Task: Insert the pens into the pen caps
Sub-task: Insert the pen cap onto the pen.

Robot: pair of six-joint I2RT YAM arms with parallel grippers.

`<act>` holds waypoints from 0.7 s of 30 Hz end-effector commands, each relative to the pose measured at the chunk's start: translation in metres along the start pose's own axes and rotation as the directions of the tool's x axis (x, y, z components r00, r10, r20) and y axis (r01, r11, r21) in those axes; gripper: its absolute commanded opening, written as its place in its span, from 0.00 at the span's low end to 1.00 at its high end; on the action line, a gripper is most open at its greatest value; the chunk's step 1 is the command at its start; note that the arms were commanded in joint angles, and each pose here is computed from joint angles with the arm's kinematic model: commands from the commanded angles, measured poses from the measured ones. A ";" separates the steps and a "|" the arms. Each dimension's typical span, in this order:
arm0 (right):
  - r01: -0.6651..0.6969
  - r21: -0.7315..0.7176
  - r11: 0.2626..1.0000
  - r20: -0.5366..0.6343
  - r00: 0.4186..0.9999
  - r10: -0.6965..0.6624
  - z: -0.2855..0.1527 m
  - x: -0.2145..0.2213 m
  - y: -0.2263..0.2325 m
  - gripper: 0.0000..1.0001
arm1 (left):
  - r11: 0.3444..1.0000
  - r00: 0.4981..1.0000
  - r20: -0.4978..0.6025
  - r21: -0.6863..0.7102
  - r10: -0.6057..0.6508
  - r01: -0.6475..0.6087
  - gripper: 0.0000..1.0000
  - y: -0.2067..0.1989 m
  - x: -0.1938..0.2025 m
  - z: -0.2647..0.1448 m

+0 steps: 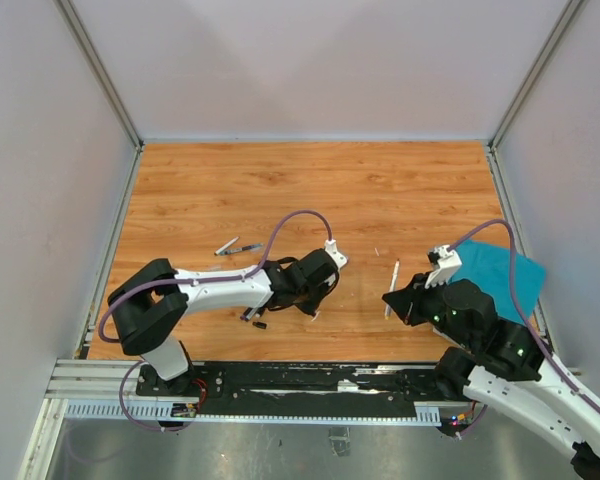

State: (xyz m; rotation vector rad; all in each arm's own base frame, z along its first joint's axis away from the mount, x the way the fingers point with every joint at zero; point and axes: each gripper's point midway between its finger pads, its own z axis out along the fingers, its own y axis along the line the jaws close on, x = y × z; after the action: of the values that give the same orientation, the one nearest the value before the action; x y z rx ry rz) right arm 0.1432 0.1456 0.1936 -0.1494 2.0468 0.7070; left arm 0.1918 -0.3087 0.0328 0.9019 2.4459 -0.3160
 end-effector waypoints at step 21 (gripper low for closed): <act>0.076 -0.115 0.990 0.009 0.997 -0.075 0.028 0.014 0.018 0.01 | 0.929 0.844 0.437 0.327 -0.310 0.172 0.00 -0.028 -0.066 -0.072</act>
State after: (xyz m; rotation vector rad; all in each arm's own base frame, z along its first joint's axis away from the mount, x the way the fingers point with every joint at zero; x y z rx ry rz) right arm 0.1507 0.1702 0.1752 -0.2502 2.0300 0.7426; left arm 0.1763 -0.3263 0.0933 0.6687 2.1881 -0.7707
